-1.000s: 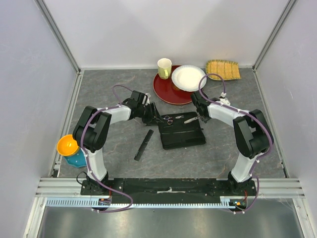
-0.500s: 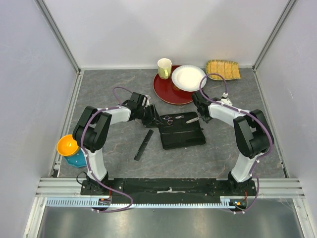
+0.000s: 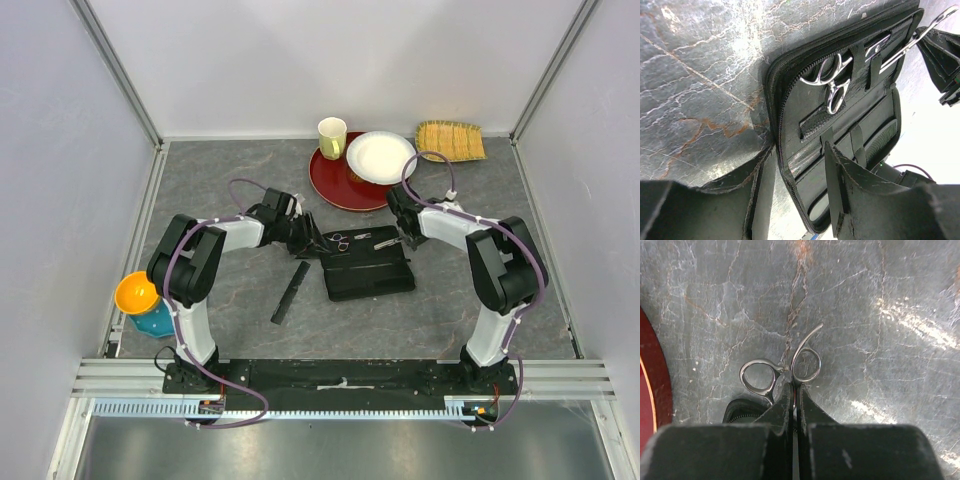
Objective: Sort the hair-cutting tools
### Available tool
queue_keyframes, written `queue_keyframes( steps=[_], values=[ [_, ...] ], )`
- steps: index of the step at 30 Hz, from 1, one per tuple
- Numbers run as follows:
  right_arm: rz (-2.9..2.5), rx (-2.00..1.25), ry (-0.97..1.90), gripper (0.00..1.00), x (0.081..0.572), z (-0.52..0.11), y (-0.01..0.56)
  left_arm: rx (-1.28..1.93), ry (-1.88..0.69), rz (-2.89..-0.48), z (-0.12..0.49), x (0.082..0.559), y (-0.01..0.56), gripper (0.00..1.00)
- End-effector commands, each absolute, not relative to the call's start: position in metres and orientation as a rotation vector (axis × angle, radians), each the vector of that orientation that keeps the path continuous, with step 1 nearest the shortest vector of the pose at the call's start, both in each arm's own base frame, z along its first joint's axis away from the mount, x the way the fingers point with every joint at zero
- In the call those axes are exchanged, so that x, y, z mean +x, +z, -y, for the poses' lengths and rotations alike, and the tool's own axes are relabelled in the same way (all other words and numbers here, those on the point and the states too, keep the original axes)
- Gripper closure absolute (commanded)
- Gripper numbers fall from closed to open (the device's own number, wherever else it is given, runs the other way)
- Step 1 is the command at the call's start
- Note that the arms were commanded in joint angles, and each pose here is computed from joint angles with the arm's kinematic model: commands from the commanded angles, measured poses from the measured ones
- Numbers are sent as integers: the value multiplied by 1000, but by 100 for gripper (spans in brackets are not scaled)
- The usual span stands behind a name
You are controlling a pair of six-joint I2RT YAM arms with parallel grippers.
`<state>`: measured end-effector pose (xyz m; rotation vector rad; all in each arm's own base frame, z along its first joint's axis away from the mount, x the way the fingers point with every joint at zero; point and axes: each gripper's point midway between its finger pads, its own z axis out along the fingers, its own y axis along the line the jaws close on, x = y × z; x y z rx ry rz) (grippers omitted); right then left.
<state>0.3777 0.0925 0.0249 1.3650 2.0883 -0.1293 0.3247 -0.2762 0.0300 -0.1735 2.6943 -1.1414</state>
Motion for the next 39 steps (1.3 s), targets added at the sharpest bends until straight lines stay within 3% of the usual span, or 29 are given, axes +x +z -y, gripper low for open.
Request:
queue_keyframes(
  steps=[1,29,39],
  values=[
    [-2110,1370,-61,100,384,-111,27,-189,-1230,-2680,284,321,33,52],
    [-2309,1353,144,100,374,-194,20,-149,-1260,-2676,300,309,32,57],
    [-2355,1388,156,100,358,-197,9,-146,-1271,-2686,304,306,30,57]
  ],
)
